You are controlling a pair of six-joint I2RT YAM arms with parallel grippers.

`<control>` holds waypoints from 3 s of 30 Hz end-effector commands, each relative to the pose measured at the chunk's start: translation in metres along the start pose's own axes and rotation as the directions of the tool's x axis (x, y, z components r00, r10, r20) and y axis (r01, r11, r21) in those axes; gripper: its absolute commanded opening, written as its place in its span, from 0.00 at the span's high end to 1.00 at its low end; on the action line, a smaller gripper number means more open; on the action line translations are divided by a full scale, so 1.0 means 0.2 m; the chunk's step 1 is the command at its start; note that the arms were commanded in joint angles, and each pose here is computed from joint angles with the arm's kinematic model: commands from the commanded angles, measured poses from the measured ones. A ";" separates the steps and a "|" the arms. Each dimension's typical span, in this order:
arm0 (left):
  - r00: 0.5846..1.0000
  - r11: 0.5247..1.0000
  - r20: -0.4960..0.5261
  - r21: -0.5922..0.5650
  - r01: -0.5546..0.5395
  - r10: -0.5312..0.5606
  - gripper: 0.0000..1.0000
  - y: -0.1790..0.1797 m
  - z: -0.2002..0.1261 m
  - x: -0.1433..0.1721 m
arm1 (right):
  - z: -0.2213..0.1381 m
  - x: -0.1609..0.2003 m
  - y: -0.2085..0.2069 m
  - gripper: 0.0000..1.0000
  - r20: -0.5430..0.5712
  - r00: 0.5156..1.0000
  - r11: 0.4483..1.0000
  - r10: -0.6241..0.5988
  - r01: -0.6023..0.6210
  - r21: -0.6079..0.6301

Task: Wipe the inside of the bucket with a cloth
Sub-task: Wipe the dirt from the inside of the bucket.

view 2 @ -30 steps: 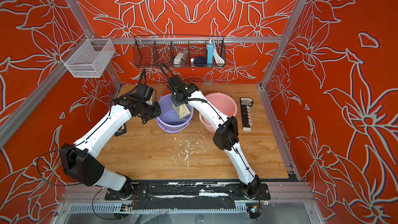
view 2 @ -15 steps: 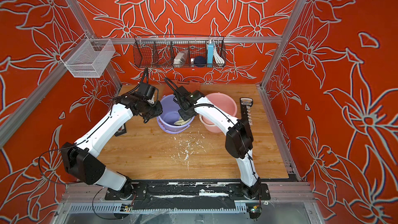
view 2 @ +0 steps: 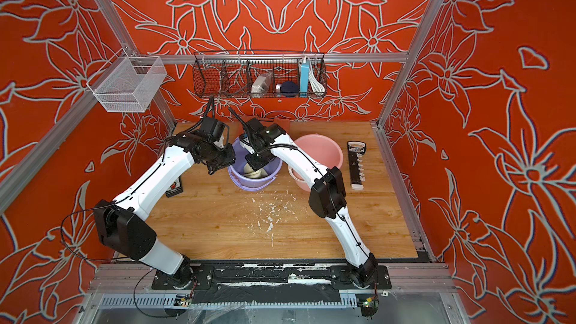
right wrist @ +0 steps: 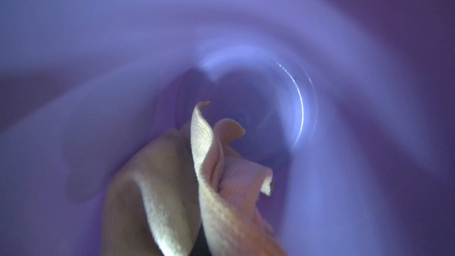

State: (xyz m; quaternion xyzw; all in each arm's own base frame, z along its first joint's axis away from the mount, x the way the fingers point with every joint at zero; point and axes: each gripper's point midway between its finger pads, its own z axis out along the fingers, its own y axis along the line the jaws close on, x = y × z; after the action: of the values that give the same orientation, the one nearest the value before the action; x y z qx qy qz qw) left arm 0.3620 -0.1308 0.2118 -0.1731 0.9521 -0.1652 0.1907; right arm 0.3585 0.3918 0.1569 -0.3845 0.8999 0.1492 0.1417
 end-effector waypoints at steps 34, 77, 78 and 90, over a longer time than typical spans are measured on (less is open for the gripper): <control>0.925 0.960 -0.380 0.258 0.107 -0.001 1.00 -0.20 0.06 0.34 | 0.47 0.16 -0.65 1.00 -0.148 0.985 0.788 0.084 0.025 0.615; 0.936 0.963 -0.349 0.235 0.134 -0.045 1.00 -0.17 0.05 0.25 | 0.15 0.11 -0.61 1.00 0.102 0.990 0.838 0.095 -0.135 0.529; 0.935 0.962 -0.351 0.237 0.135 -0.045 1.00 -0.17 0.05 0.25 | 0.17 0.12 -0.63 1.00 0.085 0.992 0.824 0.091 -0.123 0.554; 0.929 0.968 -0.368 0.217 0.125 -0.037 1.00 -0.13 0.03 0.31 | 0.63 0.21 -0.40 1.00 -0.131 0.983 0.936 0.130 -0.078 0.343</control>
State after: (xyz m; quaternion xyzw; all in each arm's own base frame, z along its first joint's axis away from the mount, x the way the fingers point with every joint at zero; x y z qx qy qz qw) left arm 0.3655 -0.1543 0.1790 -0.2209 0.9332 -0.2694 0.0879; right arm 0.4233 0.3451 0.0396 -0.3150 0.9280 -0.0859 0.1794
